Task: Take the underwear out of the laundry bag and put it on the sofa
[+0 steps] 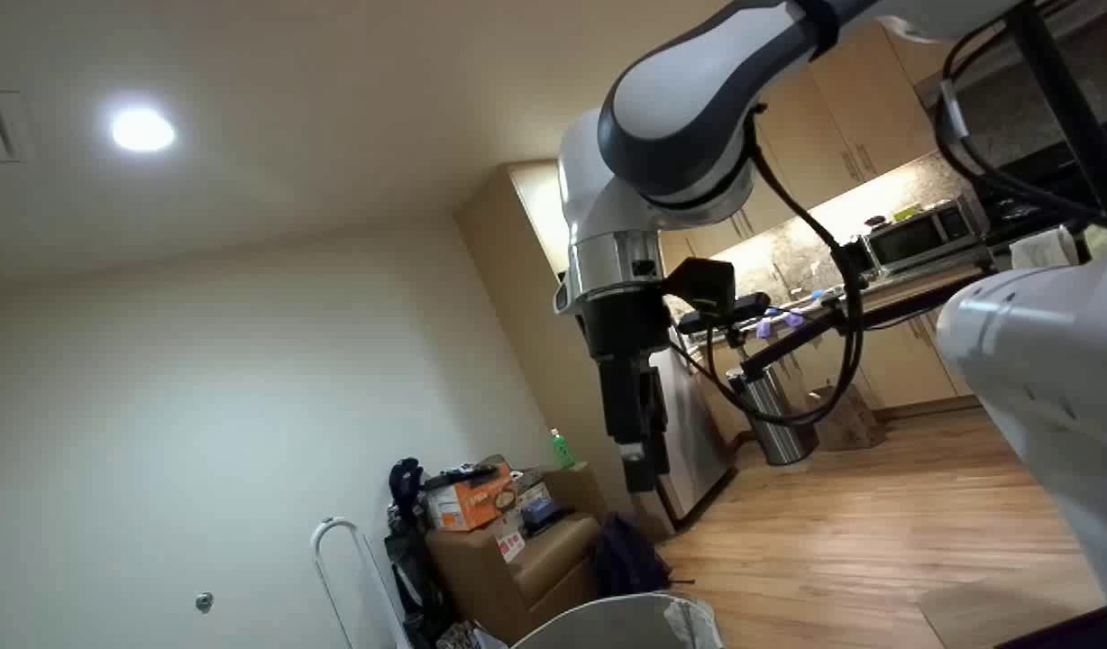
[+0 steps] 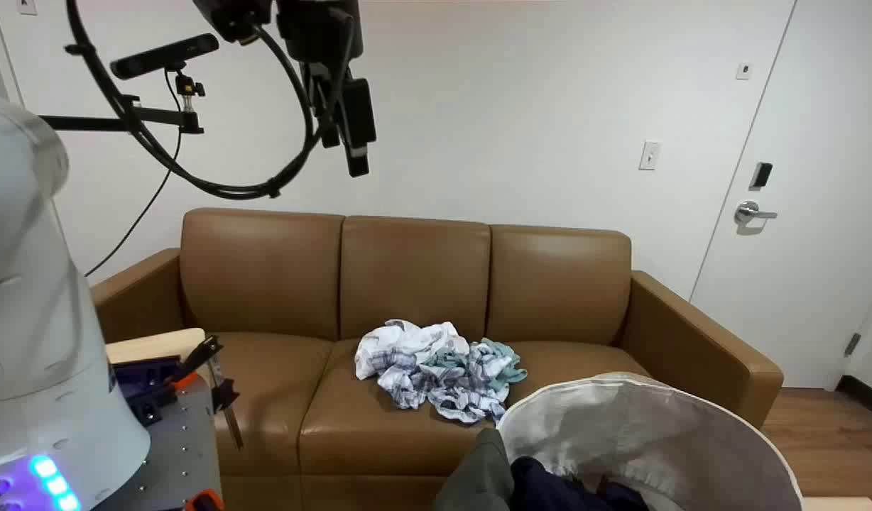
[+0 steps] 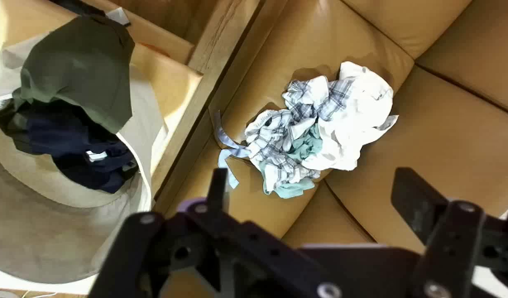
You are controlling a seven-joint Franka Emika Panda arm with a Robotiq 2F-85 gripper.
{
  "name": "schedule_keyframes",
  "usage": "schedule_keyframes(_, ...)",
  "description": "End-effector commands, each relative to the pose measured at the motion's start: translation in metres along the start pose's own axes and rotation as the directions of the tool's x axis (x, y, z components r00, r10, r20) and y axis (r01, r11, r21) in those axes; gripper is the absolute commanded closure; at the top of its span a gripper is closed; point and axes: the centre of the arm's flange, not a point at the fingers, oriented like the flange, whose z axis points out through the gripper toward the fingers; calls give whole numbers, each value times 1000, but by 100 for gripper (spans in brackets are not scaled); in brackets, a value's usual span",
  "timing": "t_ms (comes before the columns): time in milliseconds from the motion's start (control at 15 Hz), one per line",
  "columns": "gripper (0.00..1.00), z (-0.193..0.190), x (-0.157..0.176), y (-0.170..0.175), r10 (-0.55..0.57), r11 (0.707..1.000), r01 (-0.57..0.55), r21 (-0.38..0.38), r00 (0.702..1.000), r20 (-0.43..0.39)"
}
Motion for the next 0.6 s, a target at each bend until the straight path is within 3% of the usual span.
schedule_keyframes(0, 0, 0, 0, 0, 0, 1000, 0, 0, 1000, 0)
schedule_keyframes(533, 0, -5, 1, -1, 5, 1000, -5, -1, 1000, -14)
